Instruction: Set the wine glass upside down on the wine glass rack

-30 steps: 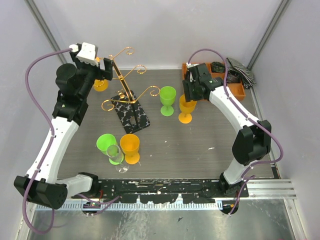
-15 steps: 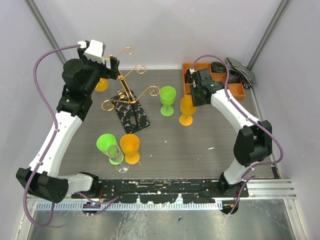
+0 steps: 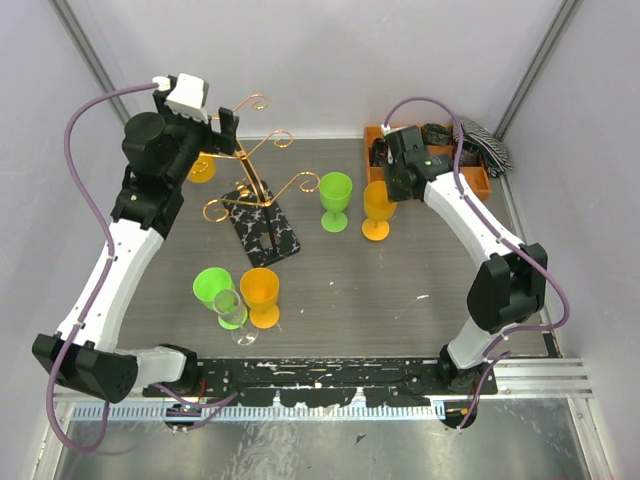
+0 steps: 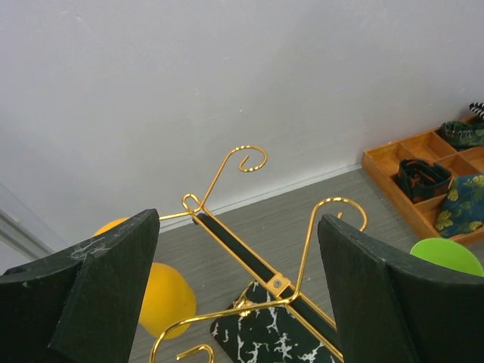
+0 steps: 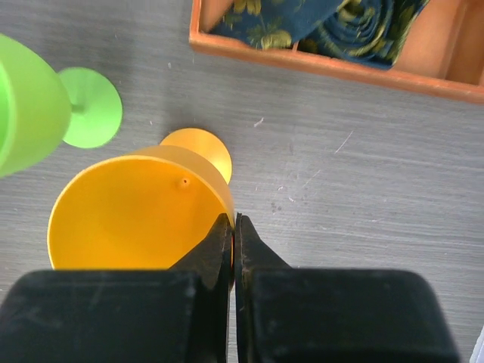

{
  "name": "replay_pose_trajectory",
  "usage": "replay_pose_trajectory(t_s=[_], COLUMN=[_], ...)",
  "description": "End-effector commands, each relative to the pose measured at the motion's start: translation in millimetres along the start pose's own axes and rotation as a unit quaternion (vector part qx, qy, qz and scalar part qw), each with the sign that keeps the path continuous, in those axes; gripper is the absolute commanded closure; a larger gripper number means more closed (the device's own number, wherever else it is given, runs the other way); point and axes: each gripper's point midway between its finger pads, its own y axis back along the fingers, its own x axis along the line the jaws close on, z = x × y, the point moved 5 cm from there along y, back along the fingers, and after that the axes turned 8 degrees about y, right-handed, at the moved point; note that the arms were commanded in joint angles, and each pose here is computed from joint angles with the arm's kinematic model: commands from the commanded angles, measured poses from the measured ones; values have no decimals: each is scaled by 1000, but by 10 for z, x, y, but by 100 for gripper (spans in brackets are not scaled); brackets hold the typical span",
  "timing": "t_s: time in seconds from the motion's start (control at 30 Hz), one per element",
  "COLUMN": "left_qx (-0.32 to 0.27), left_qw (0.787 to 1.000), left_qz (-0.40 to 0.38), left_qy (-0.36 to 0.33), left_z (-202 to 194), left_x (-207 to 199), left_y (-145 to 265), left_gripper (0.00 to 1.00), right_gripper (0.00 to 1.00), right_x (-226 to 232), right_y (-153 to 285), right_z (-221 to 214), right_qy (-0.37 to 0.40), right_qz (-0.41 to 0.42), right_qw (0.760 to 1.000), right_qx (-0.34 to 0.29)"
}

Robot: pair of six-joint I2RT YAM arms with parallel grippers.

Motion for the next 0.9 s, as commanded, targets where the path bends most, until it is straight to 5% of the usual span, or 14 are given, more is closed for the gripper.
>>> replay_pose_trajectory(t_s=[0.0, 0.27, 0.5, 0.67, 0.87], left_qx=[-5, -11, -2, 41, -47], left_qw=[999, 994, 977, 922, 836], left_qz=[-2, -49, -28, 2, 60], left_qy=[33, 96, 212, 384, 543], left_z=[202, 340, 351, 382, 558], left_x=[-39, -202, -248, -343, -215], left_y=[-56, -148, -323, -455, -348], left_gripper=[8, 7, 6, 5, 5], right_gripper=[100, 99, 99, 99, 99], right_x=[-162, -323, -447, -177, 296], right_y=[544, 1416, 1959, 2217, 2272], right_z=[631, 1320, 1790, 1937, 2100], right_qy=[-19, -30, 12, 66, 92], right_qz=[-16, -13, -57, -33, -16], right_qw=[994, 959, 838, 712, 656], right_qx=[-111, -281, -543, -698, -749])
